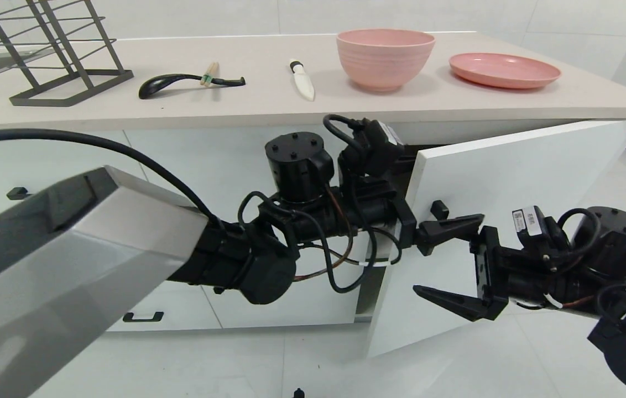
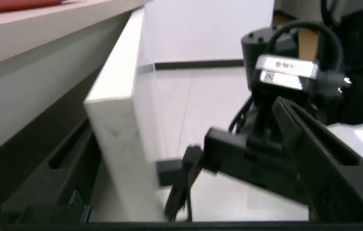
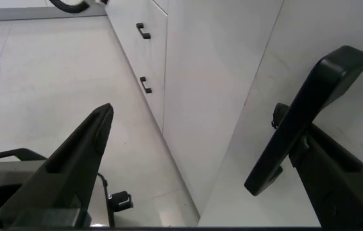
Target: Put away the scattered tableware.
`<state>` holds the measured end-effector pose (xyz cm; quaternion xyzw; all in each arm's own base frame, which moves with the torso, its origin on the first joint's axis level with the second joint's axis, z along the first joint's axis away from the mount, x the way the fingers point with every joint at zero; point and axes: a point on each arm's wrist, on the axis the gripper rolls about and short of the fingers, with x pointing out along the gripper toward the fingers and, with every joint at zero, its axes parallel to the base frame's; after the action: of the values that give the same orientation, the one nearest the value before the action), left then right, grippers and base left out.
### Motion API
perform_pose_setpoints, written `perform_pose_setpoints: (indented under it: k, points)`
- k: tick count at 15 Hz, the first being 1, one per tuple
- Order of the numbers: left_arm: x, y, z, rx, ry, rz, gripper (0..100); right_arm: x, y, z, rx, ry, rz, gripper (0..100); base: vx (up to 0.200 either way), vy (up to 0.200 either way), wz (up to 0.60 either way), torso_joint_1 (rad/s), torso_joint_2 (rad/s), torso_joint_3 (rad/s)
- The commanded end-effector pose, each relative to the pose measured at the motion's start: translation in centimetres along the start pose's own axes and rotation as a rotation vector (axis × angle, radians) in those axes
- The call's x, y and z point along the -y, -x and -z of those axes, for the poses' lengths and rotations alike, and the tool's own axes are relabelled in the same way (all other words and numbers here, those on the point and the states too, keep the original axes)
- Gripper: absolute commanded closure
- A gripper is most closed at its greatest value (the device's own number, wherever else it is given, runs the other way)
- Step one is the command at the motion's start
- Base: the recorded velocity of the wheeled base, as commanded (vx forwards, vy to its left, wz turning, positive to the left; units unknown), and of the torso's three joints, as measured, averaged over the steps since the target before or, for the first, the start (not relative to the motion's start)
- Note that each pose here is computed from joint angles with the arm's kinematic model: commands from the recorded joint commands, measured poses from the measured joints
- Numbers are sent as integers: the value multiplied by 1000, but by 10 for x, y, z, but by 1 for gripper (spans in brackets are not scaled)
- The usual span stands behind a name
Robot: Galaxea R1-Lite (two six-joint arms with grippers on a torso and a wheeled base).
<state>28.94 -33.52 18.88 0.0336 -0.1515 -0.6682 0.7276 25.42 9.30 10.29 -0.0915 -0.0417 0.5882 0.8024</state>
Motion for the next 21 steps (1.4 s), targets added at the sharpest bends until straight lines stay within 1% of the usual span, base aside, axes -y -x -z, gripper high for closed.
perform_pose_setpoints:
  k: [1, 2, 3, 4, 6, 10, 12, 13, 15, 16, 17, 19, 20, 21]
  points:
    - [29, -27, 23, 29, 65, 73, 0, -4, 8, 2, -17, -16, 20, 0, 0, 0, 0, 0, 0, 0]
    - [34, -29, 22, 43, 86, 81, 0, -2, 15, 4, -28, -26, 42, 0, 0, 0, 0, 0, 0, 0]
    - [34, -29, 21, 45, 89, 83, 0, -2, 20, 6, -37, -33, 59, 0, 0, 0, 0, 0, 0, 0]
    - [29, -26, 21, 44, 86, 59, 0, -1, 30, 7, -46, -30, 91, 0, 0, 0, 0, 0, 0, 0]
    - [24, -22, 20, 44, 83, 39, 0, 1, 40, 3, -46, -18, 127, 0, 0, 0, 0, 0, 0, 0]
    - [24, -21, 20, 41, 91, 30, 0, -3, 57, 11, -81, -58, 180, 0, 0, 0, 0, 0, 0, 0]
    - [22, -22, 20, 40, 119, -34, 0, -6, 66, 6, -83, -52, 216, 0, 0, 0, 0, 0, 0, 0]
    - [22, -22, 20, 38, 127, -51, 0, -9, 71, 4, -84, -47, 230, 0, 0, 0, 0, 0, 0, 0]
    - [22, -21, 22, 29, 133, -90, 0, -33, 99, -15, -82, -9, 325, 0, 0, 0, 0, 0, 0, 0]
    - [22, -21, 22, 26, 135, -107, 0, -39, 106, -21, -77, 15, 354, 0, 0, 0, 0, 0, 0, 0]
    - [23, -22, 22, 21, 139, -156, 0, -54, 119, -36, -69, 78, 443, 0, 0, 0, 0, 0, 0, 0]
    - [24, -21, 27, 5, 151, -196, 0, -72, 128, -60, -25, 206, 493, 0, 0, 0, 0, 0, 0, 0]
    - [26, -21, 28, -1, 155, -208, 0, -76, 129, -65, -13, 233, 501, 0, 0, 0, 0, 0, 0, 0]
    - [33, -23, 29, -7, 181, -236, 0, -81, 134, -89, 39, 362, 540, 0, 0, 0, 0, 0, 0, 0]
